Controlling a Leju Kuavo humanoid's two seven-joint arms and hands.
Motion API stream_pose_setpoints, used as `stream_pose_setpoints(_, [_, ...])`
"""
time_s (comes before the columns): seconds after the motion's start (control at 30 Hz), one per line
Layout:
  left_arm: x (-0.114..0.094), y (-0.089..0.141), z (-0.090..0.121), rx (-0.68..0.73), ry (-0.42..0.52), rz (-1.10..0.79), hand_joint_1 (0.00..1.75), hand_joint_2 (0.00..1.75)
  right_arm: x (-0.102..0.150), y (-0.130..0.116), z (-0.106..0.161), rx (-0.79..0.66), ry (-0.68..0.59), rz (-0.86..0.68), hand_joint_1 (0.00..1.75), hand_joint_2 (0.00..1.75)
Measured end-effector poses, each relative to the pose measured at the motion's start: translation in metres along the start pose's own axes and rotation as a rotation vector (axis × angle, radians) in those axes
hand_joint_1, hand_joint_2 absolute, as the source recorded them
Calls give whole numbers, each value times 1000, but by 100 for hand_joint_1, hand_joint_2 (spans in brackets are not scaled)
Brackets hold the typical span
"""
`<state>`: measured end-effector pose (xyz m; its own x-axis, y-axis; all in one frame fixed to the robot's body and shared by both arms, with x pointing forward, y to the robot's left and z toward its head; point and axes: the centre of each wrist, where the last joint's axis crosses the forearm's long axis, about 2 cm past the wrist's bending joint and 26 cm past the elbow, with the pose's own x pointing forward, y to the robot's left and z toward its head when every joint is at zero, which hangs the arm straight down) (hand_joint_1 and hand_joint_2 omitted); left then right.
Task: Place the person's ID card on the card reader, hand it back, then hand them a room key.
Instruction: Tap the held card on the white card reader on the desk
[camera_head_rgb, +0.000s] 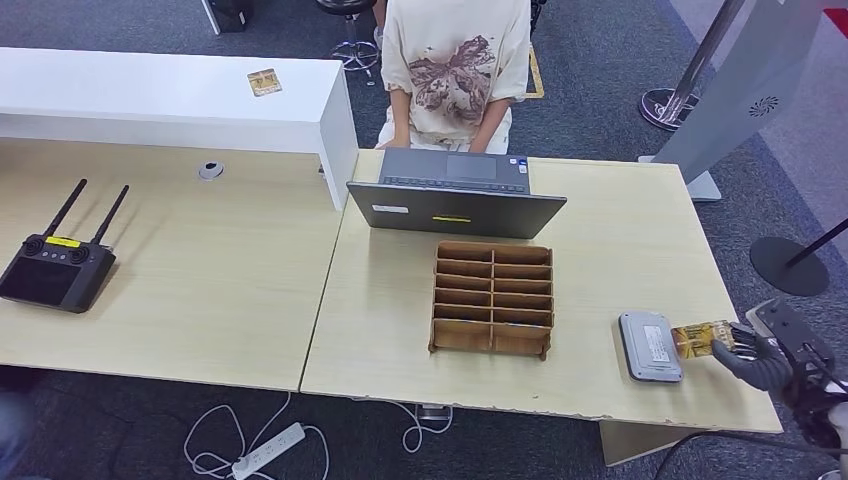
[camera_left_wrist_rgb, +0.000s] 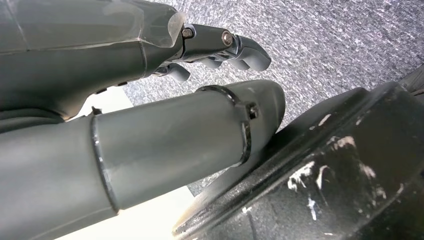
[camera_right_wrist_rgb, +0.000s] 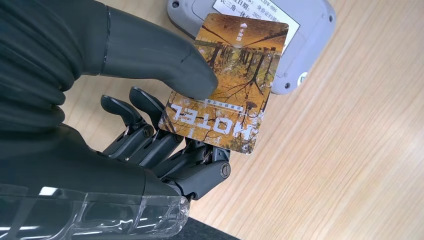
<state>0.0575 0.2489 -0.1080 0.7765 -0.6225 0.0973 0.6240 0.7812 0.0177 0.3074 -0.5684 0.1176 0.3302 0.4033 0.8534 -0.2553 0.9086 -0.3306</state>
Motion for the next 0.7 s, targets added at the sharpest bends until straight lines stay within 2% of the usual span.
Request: stream_pose_setpoints(0.7, [-2,2,0,-3,-6,3,0,0,4,9,-2,60,14,21,175,175])
